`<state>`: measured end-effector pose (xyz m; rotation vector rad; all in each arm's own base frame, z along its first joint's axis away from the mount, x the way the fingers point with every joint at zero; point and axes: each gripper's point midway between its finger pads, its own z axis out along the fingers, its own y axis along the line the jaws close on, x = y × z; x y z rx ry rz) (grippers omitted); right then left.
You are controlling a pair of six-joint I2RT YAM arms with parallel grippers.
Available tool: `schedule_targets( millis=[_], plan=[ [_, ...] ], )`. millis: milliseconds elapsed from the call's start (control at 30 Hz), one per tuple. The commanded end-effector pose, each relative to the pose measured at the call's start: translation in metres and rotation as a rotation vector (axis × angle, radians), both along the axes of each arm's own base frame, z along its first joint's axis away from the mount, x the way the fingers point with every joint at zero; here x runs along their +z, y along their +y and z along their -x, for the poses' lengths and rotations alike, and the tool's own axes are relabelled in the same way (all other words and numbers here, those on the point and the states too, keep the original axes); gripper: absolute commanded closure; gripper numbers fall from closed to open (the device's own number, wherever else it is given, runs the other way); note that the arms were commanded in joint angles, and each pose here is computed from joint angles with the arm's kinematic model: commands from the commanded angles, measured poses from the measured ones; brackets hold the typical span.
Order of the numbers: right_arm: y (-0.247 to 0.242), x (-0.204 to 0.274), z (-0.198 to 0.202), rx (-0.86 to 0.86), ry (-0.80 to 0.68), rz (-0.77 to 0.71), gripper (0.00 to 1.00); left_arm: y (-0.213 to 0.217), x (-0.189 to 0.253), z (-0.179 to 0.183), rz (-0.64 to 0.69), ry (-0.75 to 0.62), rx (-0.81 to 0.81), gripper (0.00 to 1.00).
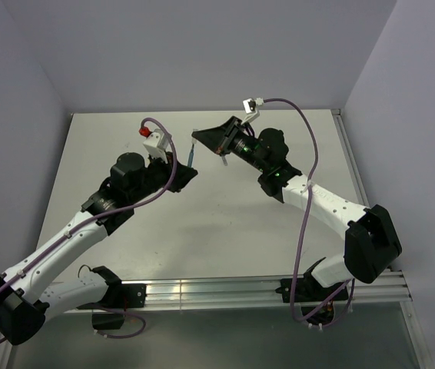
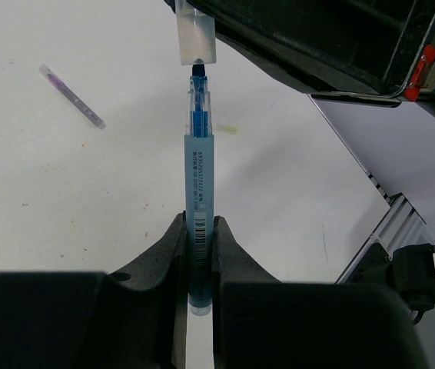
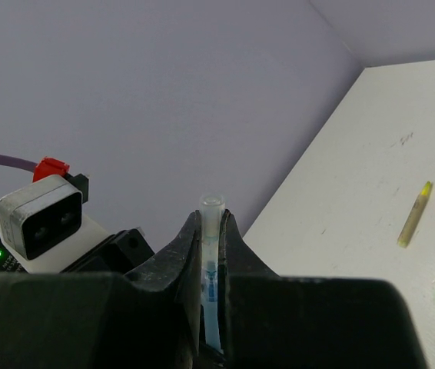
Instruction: Insert the pens into the pen caps
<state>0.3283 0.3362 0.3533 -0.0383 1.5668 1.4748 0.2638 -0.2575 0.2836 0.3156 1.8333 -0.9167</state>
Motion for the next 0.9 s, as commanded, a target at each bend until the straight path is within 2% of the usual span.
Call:
schedule_targets(
  millis=[0,867],
  plan=[
    [0.004,0.033,0.008,0.018,-0.081,-0.034,1.0,0.001,0.014,0.0,0.019,-0.057,-0.001,1.0],
    [0.022,0.025,0.01,0.037,-0.086,0.007,1.0,0.016,0.025,-0.001,0.035,-0.094,0.059,1.0]
  ],
)
